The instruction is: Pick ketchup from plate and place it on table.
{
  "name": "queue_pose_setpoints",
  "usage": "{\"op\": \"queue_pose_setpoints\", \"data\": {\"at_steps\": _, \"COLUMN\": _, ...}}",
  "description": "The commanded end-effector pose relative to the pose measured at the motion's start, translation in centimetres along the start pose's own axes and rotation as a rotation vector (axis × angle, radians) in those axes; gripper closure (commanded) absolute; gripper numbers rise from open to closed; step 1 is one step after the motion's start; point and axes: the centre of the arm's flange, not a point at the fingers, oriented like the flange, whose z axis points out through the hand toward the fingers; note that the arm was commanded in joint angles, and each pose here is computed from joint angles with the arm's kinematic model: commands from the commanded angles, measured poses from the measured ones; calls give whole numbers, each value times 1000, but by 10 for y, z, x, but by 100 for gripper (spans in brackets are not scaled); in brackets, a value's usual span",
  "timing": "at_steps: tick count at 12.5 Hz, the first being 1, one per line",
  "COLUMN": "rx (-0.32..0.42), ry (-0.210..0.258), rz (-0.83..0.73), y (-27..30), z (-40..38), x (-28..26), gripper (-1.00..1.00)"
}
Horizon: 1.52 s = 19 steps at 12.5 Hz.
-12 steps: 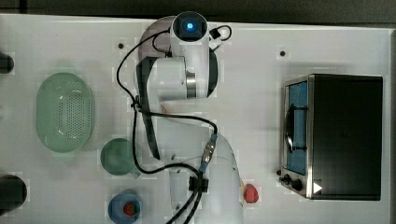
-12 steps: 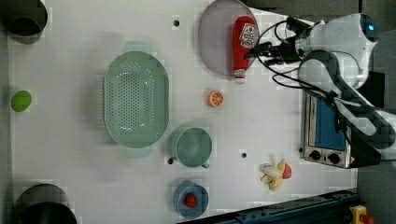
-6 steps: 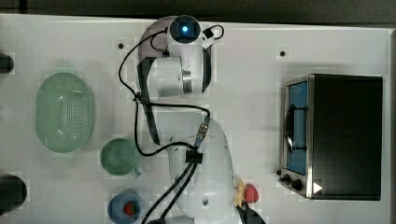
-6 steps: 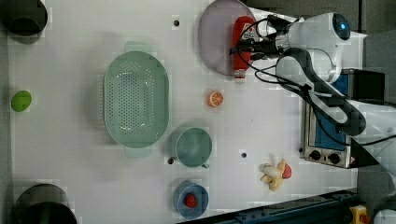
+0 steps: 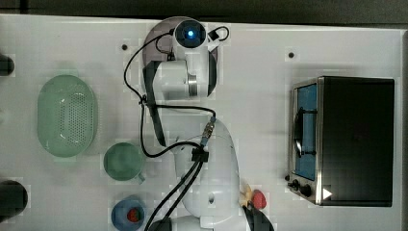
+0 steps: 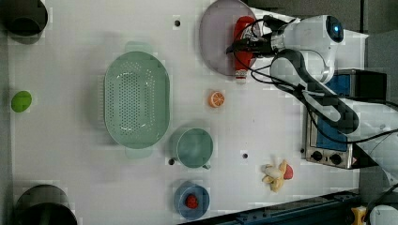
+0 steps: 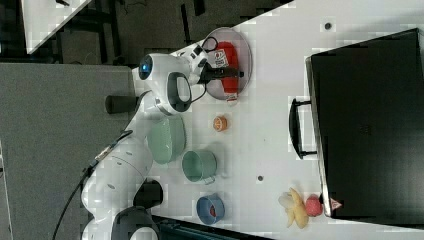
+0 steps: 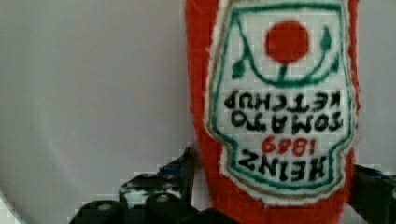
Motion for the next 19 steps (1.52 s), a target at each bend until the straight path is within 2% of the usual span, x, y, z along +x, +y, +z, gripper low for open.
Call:
{"op": "queue_pose_setpoints", "data": {"at_steps": 1, "rx": 3, "ry": 84, "rz": -12, "y": 9, "z": -34, "x": 25, "gripper": -43}}
{"op": "queue_pose_setpoints", "data": {"at_steps": 2, "rx": 4, "ry": 88, "rz": -11, "y": 9, "z": -36, "x": 25, "gripper": -27}}
{"op": "queue_pose_setpoints", "data": {"at_steps": 5, "rx": 7, "ry": 103, "rz": -12, "y": 7, "z": -48, "x": 28, "gripper": -27}}
{"op": "queue_pose_setpoints", "data": {"at_steps": 8, "rx": 4, "ry": 131, "rz": 2, "y": 10, "z": -106, "x": 33, "gripper": -27}}
{"op": "queue_pose_setpoints", "data": {"at_steps": 11, "rx": -4, "ry": 84, "rz": 36, "y": 25, "z": -187, "x": 24, "gripper": -27}}
{"op": "queue_pose_setpoints", "data": {"at_steps": 14, "rx": 19, "ry": -1, "rz": 106, "y": 53, "z": -254, "x": -4, "gripper": -27}}
{"op": "queue_pose_setpoints", "data": {"at_steps": 15, "rx": 20, "ry": -15, "rz": 126, "y": 65, "z": -270, "x": -15, "gripper": -27}}
{"op": "queue_pose_setpoints", "data": {"at_steps": 19, "rx": 4, "ry": -16, "rz": 192, "y": 109, "z": -307, "x": -62, "gripper": -27}}
